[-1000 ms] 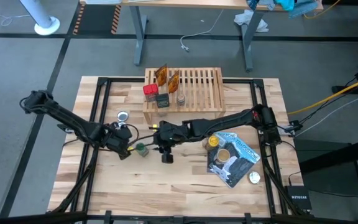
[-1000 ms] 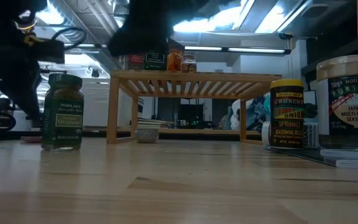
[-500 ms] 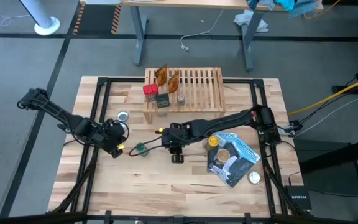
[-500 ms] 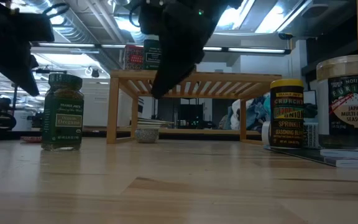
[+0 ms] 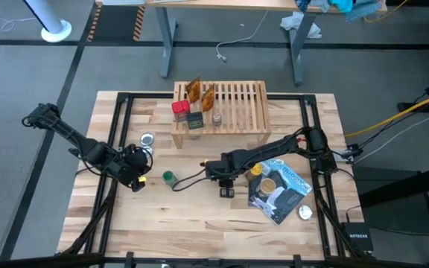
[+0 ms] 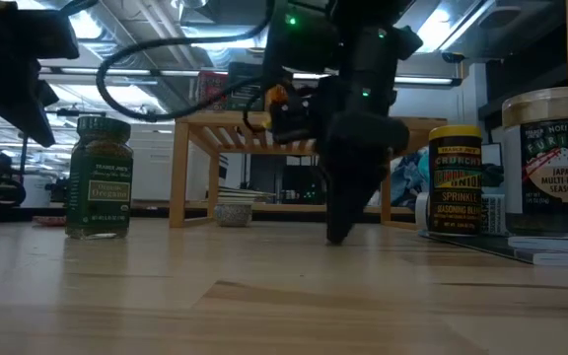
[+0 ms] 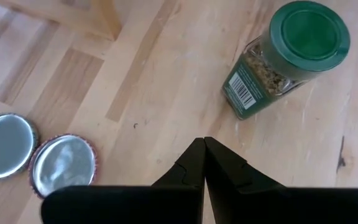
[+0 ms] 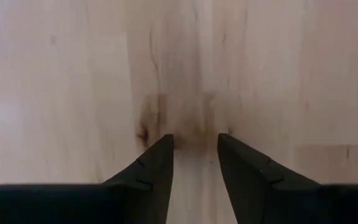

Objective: Shelf spices
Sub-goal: Put the green seasoning bottle on the shelf

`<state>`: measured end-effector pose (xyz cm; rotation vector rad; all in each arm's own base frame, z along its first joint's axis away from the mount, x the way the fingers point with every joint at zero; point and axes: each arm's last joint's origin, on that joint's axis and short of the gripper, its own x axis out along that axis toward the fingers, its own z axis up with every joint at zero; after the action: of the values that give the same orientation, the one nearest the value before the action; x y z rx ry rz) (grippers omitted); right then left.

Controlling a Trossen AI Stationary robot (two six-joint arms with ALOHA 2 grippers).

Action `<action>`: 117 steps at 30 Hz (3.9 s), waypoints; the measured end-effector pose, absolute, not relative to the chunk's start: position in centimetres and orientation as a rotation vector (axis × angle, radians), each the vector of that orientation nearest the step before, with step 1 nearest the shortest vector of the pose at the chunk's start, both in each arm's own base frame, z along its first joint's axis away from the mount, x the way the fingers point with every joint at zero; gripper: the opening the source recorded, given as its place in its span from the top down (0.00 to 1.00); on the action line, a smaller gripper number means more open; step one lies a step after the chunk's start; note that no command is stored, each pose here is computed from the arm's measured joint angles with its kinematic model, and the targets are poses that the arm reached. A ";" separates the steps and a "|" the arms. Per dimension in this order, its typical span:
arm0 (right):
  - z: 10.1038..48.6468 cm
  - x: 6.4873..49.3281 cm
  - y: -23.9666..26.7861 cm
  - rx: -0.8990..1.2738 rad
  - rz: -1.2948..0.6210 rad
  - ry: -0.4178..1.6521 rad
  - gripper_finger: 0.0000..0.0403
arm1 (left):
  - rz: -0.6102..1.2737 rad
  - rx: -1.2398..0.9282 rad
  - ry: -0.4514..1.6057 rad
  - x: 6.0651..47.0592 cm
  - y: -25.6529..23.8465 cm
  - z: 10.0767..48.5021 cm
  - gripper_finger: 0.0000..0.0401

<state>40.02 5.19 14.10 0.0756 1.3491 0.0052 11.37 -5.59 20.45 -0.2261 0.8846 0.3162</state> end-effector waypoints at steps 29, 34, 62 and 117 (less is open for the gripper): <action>16.9 44.9 6.0 0.027 0.033 0.738 0.67 | 0.326 -0.253 0.880 11.4 -5.6 20.5 1.00; 17.3 45.3 5.6 0.043 0.053 0.695 0.67 | 0.326 -0.254 0.880 11.4 -5.6 20.5 1.00; 17.1 46.9 5.3 0.064 0.217 0.519 0.59 | 0.326 -0.253 0.880 11.4 -5.6 20.4 1.00; 14.0 49.2 2.7 0.025 0.319 0.256 0.01 | 0.326 -0.253 0.880 11.4 -5.6 20.4 1.00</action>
<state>49.18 2.71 14.04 0.0251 0.2562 0.3191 11.39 -5.61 20.43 -0.2532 0.8805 0.3263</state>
